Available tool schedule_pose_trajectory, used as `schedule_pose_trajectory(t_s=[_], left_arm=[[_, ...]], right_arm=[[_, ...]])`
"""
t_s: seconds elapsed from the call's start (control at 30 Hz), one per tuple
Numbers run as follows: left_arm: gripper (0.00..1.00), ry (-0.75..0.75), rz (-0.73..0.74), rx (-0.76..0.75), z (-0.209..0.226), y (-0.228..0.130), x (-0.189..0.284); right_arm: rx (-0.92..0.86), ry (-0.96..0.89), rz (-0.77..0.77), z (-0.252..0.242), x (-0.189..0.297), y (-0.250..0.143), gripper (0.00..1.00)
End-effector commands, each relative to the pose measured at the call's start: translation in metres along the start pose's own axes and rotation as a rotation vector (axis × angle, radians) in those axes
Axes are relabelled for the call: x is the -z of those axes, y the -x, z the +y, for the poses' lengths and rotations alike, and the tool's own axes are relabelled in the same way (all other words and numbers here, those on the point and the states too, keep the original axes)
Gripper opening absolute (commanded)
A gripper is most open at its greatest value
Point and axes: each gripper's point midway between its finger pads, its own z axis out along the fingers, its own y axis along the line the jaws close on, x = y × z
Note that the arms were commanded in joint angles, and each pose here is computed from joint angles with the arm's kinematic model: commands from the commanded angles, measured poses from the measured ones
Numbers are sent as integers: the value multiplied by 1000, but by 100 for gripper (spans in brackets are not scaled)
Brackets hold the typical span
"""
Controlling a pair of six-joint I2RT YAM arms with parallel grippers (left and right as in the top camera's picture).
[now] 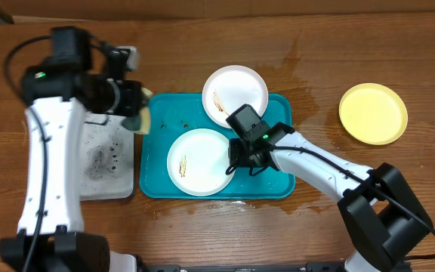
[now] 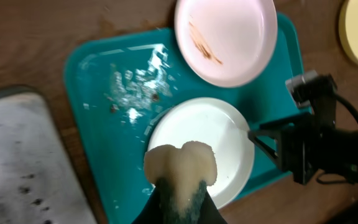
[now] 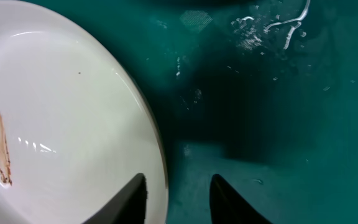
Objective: Clean dirty plates on tray and stack at the side
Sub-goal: 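Dip the sponge in the black tray and bring it to the white plate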
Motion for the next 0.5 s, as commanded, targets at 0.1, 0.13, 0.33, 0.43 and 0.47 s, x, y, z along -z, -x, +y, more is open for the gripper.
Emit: schedule_pose_trajectory(t_s=[0.1,0.13,0.33,0.43,0.47], left_arm=[[4,-81,177,-51,-26,-26,-61],[4,-86,195,-54,-28,-31,-68],[4,-103,243,-79,-31,-53,-102],[4,-104,239,-88,-29,-59,-116],[4,-105,239,-89,-28,-61,-119]], right_arm=[[-94,26,-20,3,1,1,22],[-107,24,-19,3,1,1,22],[-160,29,-10,4,0,0,22],[-186,28,-1,1,-2,-4,22],[-186,29,2,1,-4,-6,21]])
